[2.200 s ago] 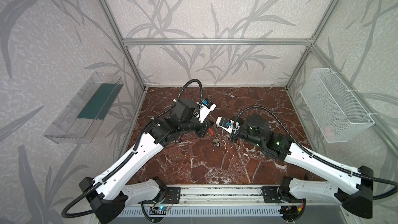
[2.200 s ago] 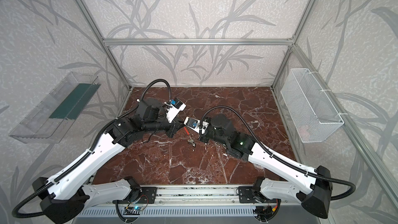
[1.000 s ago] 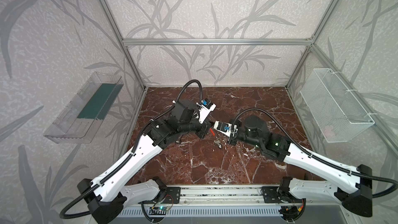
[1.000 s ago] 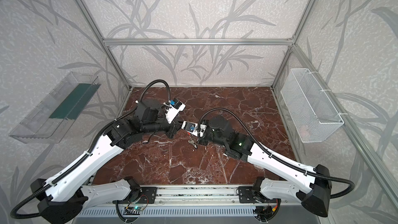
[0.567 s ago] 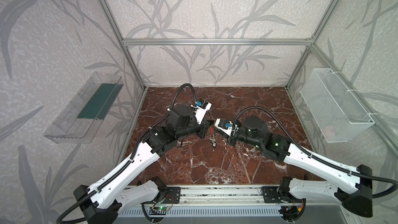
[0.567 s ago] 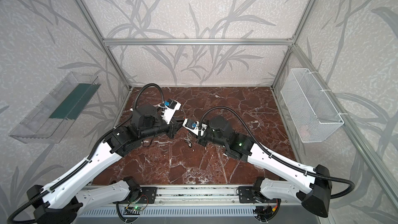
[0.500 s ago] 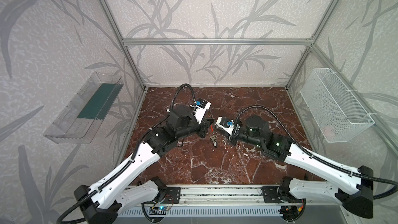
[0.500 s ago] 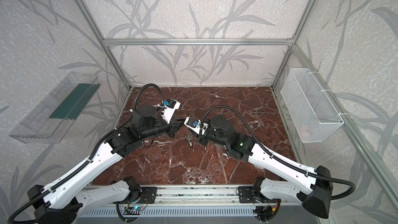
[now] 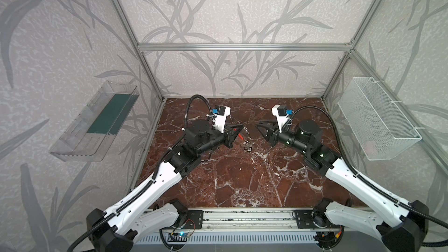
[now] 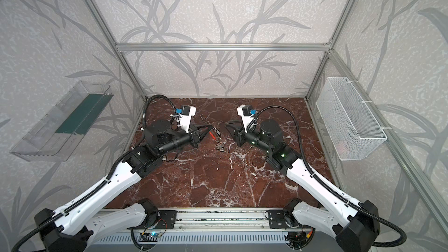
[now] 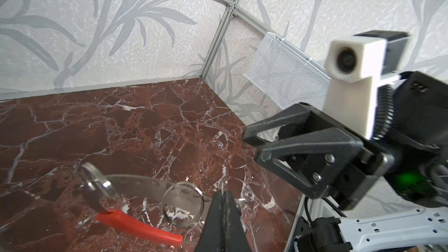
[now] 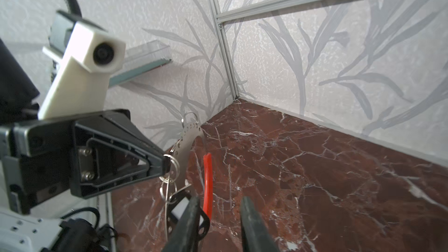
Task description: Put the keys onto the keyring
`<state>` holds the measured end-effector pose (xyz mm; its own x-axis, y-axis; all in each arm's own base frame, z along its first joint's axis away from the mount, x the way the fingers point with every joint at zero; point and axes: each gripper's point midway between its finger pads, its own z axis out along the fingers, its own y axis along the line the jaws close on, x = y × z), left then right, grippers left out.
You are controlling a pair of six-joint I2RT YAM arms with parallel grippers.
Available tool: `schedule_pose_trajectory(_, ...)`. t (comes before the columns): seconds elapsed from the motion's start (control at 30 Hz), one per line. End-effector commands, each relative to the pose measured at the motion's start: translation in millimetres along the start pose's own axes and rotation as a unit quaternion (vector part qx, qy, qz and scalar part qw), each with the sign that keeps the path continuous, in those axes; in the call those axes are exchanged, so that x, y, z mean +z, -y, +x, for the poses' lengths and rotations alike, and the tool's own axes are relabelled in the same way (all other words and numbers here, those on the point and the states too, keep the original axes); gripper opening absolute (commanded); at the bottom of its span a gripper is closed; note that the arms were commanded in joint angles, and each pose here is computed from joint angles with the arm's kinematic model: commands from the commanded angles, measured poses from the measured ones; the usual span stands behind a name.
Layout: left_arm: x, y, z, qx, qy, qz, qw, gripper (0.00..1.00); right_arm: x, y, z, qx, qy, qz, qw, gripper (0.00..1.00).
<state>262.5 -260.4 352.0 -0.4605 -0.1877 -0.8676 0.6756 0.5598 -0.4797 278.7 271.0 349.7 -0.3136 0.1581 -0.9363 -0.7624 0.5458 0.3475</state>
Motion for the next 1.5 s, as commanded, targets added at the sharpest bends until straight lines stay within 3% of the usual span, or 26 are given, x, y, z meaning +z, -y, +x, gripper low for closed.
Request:
schedule_pose_trajectory(0.0, -8, 23, -22, -0.013, 0.036, 0.062, 0.997, 0.0, 1, -23, -18, 0.074, 0.028, -0.082, 0.993, 0.3)
schedule_pose_trajectory(0.47, -10, 33, -20, -0.025, 0.019, 0.101, 0.994, 0.0, 15, -45, -20, 0.097, 0.008, -0.168, 0.981, 0.27)
schedule_pose_trajectory(0.83, -14, 23, -19, -0.026, 0.03, 0.072, 0.997, 0.0, 11, -46, -26, 0.113, 0.033, -0.174, 0.978, 0.27)
schedule_pose_trajectory(1.47, -16, 30, -22, -0.024, 0.028, 0.087, 0.996, 0.0, 22, -48, -4, 0.136, -0.018, -0.199, 0.97, 0.23)
